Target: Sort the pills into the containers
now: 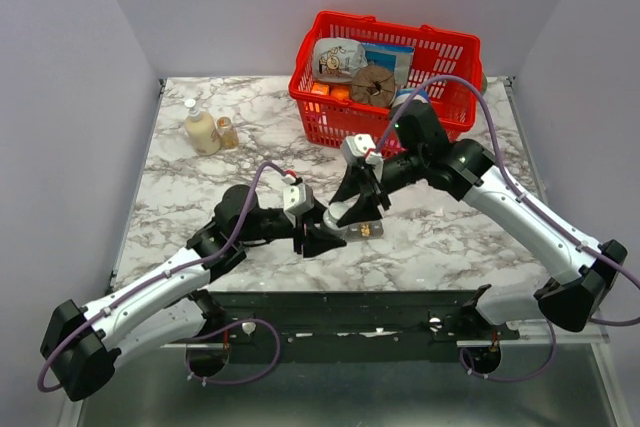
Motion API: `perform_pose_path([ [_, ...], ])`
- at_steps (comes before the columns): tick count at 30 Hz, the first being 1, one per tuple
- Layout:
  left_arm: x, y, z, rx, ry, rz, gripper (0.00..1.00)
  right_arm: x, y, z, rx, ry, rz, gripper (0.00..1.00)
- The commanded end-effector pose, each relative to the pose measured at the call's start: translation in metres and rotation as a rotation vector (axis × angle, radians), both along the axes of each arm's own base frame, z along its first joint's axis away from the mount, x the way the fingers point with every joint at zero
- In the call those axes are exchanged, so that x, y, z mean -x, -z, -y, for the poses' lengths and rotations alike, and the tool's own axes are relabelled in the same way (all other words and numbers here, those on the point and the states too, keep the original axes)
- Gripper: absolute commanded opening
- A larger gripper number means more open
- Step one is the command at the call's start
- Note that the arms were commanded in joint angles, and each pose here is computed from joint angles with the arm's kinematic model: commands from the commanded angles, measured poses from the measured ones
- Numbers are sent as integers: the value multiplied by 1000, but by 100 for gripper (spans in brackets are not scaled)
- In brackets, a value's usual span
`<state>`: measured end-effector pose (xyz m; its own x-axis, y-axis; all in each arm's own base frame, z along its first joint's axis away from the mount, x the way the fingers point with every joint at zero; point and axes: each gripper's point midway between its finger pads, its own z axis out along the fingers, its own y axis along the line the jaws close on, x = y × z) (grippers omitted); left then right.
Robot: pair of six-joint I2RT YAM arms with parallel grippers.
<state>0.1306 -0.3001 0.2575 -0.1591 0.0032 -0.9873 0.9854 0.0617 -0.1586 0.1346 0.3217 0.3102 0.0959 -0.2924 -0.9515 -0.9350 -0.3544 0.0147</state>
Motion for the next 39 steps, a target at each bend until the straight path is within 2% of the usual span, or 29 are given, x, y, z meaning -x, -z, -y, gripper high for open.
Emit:
perform_pose_path([
  [1,-58,-131,-33,445,-412,255,0,-8,47,-12,162,213,-321,31],
  [6,-97,-145,-65,506,-712,268,0,-40,65,-26,188,445,-431,24],
  [9,-109,-137,-61,439,-742,265,0,-48,62,-32,192,468,-449,25],
  [10,-110,-131,-57,415,-733,260,0,-46,59,-33,188,453,-453,30],
  [11,-109,-125,-51,394,-704,263,0,-46,55,-35,179,437,-443,42],
  [13,-104,-107,-43,341,-652,252,0,-44,34,-36,141,394,-406,55],
  [14,-101,-100,-40,321,-631,246,0,-46,26,-34,122,375,-367,71],
  [16,-92,-80,-33,265,-560,227,0,-48,-7,-26,59,329,-310,86],
  [17,-86,-76,-32,257,-531,221,0,-50,-16,-21,33,309,-275,99],
  [21,-59,-58,-26,199,-393,204,0,-44,-60,4,-75,211,-178,100],
  [23,-45,-52,-26,172,-325,191,0,-40,-78,15,-143,151,-22,100],
  [24,-39,-50,-25,164,-294,188,0,-20,-73,24,-129,69,-33,100],
  [25,-31,-49,-23,153,-251,181,0,-12,-74,29,-144,18,29,100],
  [26,-25,-48,-22,149,-217,175,0,-10,-77,31,-190,-40,162,100],
  [27,-8,-45,-18,140,-111,167,0,-1,-72,36,-174,-64,135,100],
  [29,5,-43,-12,120,-19,134,0,1,-65,35,-177,-109,189,100],
  [30,18,-42,-10,112,64,123,0,6,-62,36,-155,-122,168,100],
  [34,28,-41,-5,73,160,80,0,30,-48,25,-105,-215,138,100],
  [39,29,-38,1,37,220,60,0,31,-34,15,-54,-204,117,95],
])
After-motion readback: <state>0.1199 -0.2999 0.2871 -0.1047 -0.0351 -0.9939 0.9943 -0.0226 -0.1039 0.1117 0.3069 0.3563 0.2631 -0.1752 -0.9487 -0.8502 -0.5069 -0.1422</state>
